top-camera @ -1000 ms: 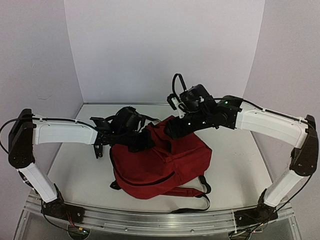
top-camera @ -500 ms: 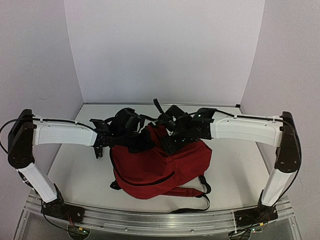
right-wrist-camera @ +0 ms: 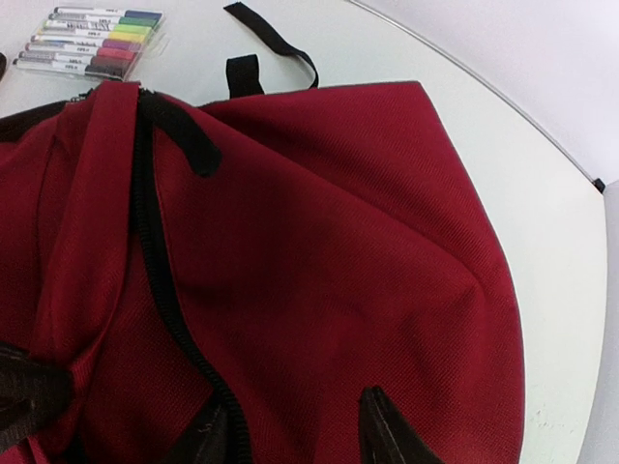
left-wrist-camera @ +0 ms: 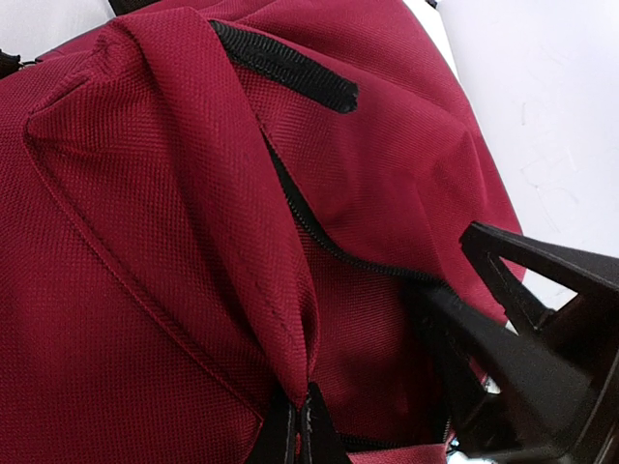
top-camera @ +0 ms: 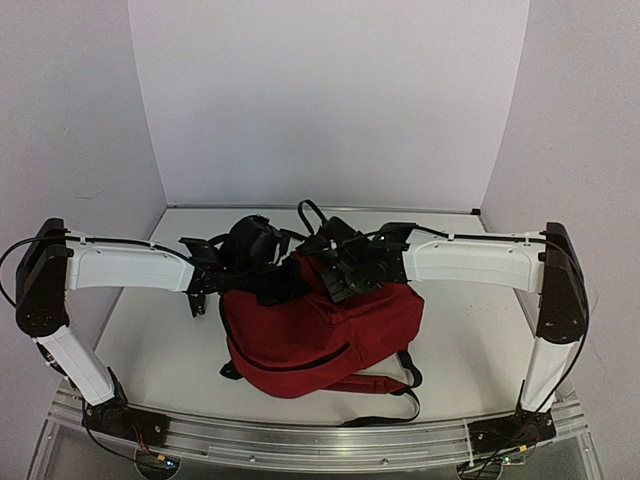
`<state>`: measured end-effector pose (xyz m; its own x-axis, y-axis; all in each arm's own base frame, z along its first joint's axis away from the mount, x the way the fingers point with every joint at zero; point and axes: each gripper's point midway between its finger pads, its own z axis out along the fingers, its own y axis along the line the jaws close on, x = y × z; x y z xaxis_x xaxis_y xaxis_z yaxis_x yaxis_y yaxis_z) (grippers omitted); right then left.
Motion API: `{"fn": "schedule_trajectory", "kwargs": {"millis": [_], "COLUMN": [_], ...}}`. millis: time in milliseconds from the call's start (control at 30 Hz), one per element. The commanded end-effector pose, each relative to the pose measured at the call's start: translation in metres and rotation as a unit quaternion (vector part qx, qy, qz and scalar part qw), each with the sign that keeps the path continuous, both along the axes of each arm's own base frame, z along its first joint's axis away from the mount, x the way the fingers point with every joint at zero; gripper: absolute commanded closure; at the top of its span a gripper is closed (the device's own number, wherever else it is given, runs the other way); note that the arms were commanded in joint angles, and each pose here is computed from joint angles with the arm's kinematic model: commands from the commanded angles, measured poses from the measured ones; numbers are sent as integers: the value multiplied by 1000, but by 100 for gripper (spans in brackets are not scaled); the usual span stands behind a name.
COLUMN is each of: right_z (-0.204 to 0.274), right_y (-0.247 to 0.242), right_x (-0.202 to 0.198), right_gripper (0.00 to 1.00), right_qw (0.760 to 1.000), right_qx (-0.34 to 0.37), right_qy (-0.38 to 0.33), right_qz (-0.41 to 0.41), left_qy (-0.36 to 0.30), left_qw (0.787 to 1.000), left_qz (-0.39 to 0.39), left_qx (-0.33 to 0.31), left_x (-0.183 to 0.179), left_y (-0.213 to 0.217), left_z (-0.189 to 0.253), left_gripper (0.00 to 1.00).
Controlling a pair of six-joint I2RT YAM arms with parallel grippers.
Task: Pack the student bag
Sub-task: Adjust the student bag at the center of the board.
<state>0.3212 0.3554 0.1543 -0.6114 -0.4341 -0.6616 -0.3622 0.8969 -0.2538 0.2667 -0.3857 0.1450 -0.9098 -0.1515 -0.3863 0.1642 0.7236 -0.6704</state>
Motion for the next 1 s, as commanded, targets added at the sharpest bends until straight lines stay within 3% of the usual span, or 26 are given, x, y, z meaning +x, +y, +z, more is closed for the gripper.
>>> {"fn": "schedule_trajectory", "kwargs": {"millis": [0, 133, 200, 267, 467, 867, 967], "right_z": [51, 87, 108, 126, 123, 114, 114], "right_y": [16, 16, 11, 5, 6, 15, 15], "right_x": [18, 10, 5, 0, -5, -1, 0], "right_gripper": [76, 95, 100, 100, 100, 100, 100], "right_qw": [994, 987, 981, 976, 974, 975, 975], "right_qx": [87, 147, 181, 206, 217, 212, 212], "right_qy": [-59, -61, -66, -73, -63, -57, -58], "right_qz": [-29, -24, -27, -25, -20, -21, -22], "left_qy": [19, 14, 4, -10, -55, -107, -104], "left_qw": [1000, 1000, 1000, 999, 995, 982, 983], "left_qz": [-2, -1, -3, -7, -41, -81, -82], "left_qx": [9, -10, -26, -37, -74, -131, -126], "left_x": [-9, -11, -12, -12, -13, -20, -20], "left_y": [7, 8, 7, 7, -4, -16, -15], "left_z": [-8, -4, 5, 15, 52, 94, 91], "left_gripper": [100, 99, 92, 76, 53, 55, 62]}}
